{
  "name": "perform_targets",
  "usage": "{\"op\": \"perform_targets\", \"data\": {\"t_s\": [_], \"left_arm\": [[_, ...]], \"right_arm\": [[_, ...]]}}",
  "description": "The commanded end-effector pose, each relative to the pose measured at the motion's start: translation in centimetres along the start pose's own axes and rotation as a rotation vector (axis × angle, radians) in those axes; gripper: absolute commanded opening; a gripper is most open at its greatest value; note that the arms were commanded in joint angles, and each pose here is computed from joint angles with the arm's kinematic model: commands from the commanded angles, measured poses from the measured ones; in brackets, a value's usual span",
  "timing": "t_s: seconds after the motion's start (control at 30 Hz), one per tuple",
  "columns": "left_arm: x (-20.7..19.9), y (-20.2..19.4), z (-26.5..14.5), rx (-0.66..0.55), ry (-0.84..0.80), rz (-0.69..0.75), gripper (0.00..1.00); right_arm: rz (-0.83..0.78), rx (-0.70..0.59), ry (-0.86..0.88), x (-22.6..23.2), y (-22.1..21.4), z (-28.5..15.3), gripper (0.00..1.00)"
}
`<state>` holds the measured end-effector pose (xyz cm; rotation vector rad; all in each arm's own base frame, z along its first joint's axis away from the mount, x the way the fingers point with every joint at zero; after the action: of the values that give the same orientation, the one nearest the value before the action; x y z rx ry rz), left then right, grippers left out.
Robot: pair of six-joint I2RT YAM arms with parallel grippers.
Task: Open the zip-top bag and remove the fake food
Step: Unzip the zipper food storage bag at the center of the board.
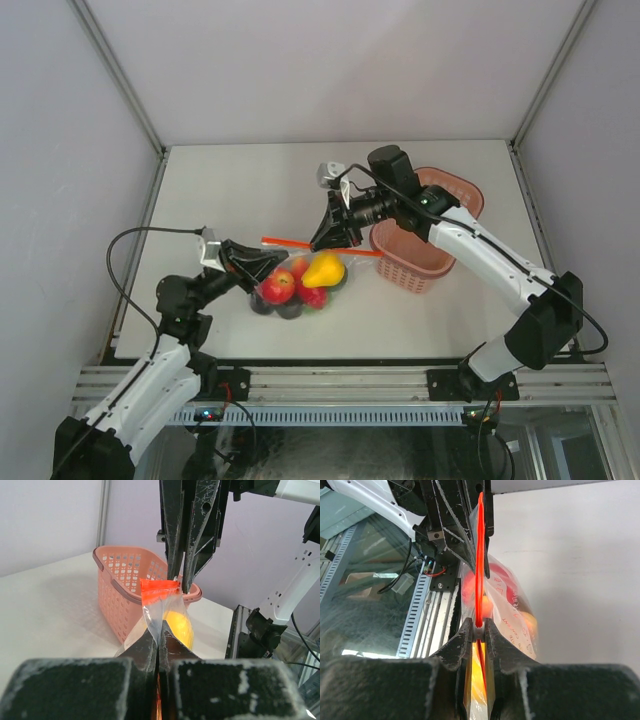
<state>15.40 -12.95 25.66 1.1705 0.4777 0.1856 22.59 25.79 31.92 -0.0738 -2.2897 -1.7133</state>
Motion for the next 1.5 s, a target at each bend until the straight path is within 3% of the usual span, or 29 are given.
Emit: {"op": "perform_targets", "data": {"t_s": [0.0, 1.47], "left_arm": [[0.3, 0.2, -0.4, -0.045, 0.032, 0.006, 0.00], [1.1, -0.1, -1.5, -0.063, 0.099, -0.018, 0.00]], "right_arm": [[-0.089, -0.049, 0.012, 1.4, 1.7, -1.5, 0.00], [-0.098, -0.068, -0.024, 0.9, 1.6, -4.2, 0.00]]}}
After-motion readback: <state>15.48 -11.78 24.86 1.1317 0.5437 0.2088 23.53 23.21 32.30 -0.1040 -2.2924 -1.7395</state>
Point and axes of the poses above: each gripper's point midway between its finger pads, its own z axis out along the fingers, its own x axis along the line the jaws close on, y = z × x, the point moved 9 cm from there along -z, back along the fingers
